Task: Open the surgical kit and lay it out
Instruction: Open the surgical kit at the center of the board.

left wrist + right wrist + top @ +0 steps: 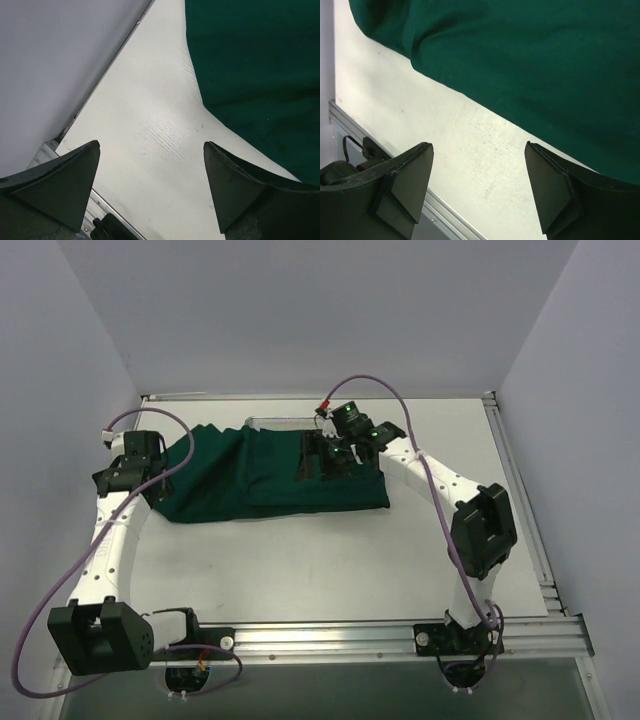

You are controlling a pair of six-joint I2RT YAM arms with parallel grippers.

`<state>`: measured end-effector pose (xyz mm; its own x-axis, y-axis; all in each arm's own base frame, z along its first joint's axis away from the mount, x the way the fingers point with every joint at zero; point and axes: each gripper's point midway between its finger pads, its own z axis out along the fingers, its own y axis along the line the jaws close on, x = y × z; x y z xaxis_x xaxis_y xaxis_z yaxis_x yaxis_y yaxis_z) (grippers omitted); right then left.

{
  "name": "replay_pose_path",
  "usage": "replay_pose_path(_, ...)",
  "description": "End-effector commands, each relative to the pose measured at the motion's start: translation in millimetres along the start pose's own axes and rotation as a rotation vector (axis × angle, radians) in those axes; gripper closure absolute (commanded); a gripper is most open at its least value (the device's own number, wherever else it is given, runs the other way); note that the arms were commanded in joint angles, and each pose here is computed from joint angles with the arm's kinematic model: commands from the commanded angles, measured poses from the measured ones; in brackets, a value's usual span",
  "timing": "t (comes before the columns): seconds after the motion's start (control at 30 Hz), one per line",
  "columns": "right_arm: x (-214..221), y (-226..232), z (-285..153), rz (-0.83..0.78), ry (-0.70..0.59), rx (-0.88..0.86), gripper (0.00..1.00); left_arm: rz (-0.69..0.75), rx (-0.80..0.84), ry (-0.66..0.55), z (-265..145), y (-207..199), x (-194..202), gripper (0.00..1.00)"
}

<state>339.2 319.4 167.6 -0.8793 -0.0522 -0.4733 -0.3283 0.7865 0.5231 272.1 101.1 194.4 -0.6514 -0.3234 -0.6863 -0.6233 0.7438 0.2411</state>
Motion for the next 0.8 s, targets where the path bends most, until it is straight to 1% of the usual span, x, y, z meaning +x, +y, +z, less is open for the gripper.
replay_pose_path(0.0, -3.8, 16.7, 8.2, -0.073, 0.008, 0.015, 0.26, -0.024, 0.047, -0.021, -2.5, -5.7, -0.8, 0.06)
replay_pose_path(0.07, -3.0, 19.7, 23.5, -0.102, 0.019, 0.048, 0.27, -0.023, 0.101, 0.009, 1.9, -19.9, 4.2, 0.06)
replay_pose_path(0.1, -7.8, 36.4, 27.1, -0.151, 0.004, 0.044, 0.27, -0.014, 0.123, 0.033, 6.3, -27.4, 7.3, 0.06)
replay_pose_path(0.13, -6.1, 39.5, 31.7, -0.176, 0.012, 0.058, 0.27, -0.008, 0.164, 0.056, 7.1, -36.9, 10.9, 0.06)
replay_pose_path(0.17, -3.8, 33.2, 46.6, -0.197, 0.021, 0.107, 0.27, -0.006, 0.177, 0.074, 11.8, -43.1, 12.2, 0.06)
replay_pose_path(0.2, -7.1, 49.8, 49.3, -0.256, 0.005, 0.104, 0.27, -0.007, 0.187, 0.082, 13.1, -45.9, 11.9, 0.05)
replay_pose_path(0.27, -2.5, 49.7, 64.9, -0.303, 0.019, 0.151, 0.26, -0.023, 0.233, 0.101, 14.9, -54.5, 9.4, 0.04)
replay_pose_path(0.3, -2.0, 51.8, 68.4, -0.329, 0.022, 0.159, 0.26, -0.022, 0.252, 0.121, 17.3, -59.3, 10.4, 0.01)
replay_pose_path(0.33, -6.7, 67.3, 68.5, -0.354, 0.0, 0.141, 0.25, -0.026, 0.265, 0.137, 18.2, -61.1, 10.7, 0.01)
replay_pose_path(0.37, -3.0, 67.2, 78.1, -0.364, 0.016, 0.145, 0.25, -0.024, 0.299, 0.164, 16.5, -68.5, 12.6, 0.01)
replay_pose_path(0.4, -0.7, 69.8, 81.0, -0.378, 0.026, 0.148, 0.25, -0.023, 0.319, 0.176, 15.2, -72.7, 13.3, 0.01)
replay_pose_path(0.43, -4.2, 84.6, 80.9, -0.405, 0.005, 0.132, 0.25, -0.028, 0.334, 0.191, 14.3, -75.4, 15.7, 0.06)
replay_pose_path(0.5, 6.2, 87.1, 94.0, -0.436, 0.03, 0.146, 0.24, -0.049, 0.375, 0.214, 11.1, -82.6, 22.0, 0.06)
replay_pose_path(0.67, 33.6, 101.0, 112.3, -0.553, 0.056, 0.186, 0.24, -0.082, 0.429, 0.207, 0.3, -85.6, 24.8, 0.06)
replay_pose_path(0.77, 39.5, 97.1, 120.3, -0.6, 0.046, 0.243, 0.24, -0.088, 0.463, 0.192, -7.6, -87.2, 20.6, 0.06)
